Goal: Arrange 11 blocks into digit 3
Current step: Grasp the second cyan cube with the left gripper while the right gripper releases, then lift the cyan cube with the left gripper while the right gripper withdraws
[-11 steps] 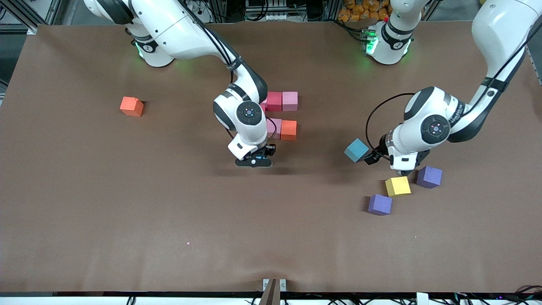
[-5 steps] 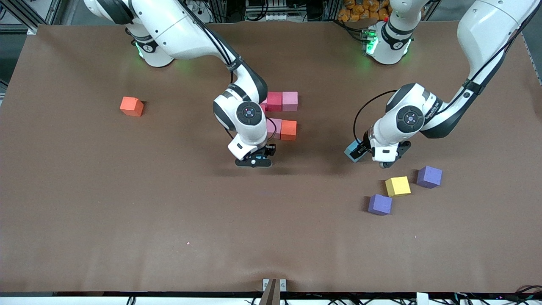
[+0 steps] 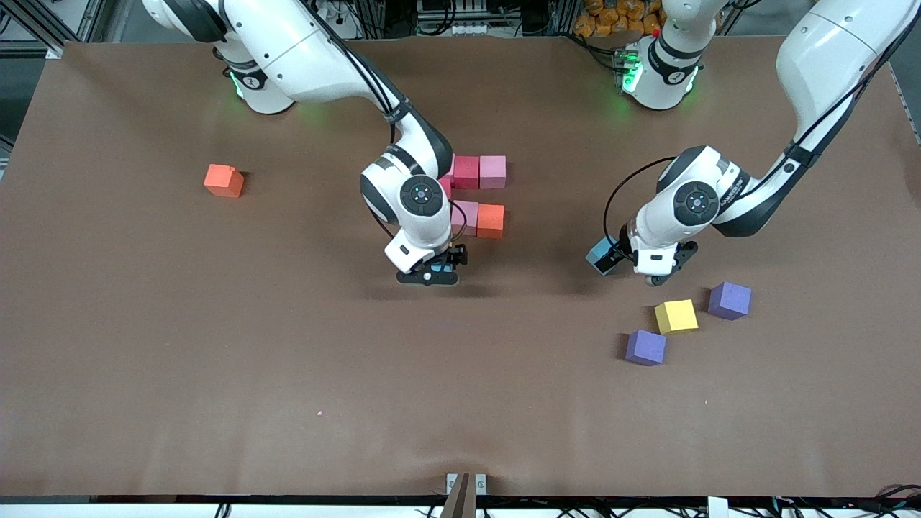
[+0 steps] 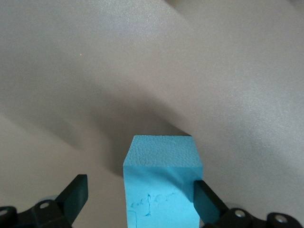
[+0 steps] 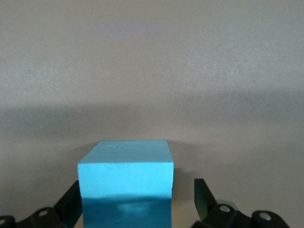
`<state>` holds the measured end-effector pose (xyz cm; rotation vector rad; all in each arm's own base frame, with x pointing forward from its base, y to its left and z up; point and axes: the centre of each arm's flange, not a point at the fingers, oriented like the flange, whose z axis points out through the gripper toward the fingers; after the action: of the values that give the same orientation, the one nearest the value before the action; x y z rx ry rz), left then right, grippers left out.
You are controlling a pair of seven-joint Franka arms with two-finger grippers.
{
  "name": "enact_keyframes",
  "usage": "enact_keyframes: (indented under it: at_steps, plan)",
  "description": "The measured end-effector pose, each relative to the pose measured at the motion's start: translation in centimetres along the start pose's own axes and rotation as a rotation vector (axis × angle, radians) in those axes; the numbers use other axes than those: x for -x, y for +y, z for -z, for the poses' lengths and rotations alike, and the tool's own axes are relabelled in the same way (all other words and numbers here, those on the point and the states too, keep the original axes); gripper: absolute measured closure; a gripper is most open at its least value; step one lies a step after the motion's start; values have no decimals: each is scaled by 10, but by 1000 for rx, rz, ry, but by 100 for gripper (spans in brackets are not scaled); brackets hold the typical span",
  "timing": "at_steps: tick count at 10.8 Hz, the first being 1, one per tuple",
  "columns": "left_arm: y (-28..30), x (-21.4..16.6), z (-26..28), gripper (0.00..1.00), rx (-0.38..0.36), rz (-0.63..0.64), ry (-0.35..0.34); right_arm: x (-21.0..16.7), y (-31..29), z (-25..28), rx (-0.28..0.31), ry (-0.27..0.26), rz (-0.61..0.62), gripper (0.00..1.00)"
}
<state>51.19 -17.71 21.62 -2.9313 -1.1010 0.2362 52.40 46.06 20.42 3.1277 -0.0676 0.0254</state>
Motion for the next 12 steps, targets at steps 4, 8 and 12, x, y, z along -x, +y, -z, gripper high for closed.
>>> enact_keyframes:
  at_steps: [4, 8, 12]
  plan:
    - [2, 2, 1, 0, 2, 39, 2, -23, 12, 72, -33, 62, -33, 0]
    - [6, 2, 7, 0, 13, 47, 9, -68, 103, 223, -50, 125, -160, 0]
    - [13, 10, 8, 0, 15, 61, 12, -113, 254, 298, -125, 124, -111, 0]
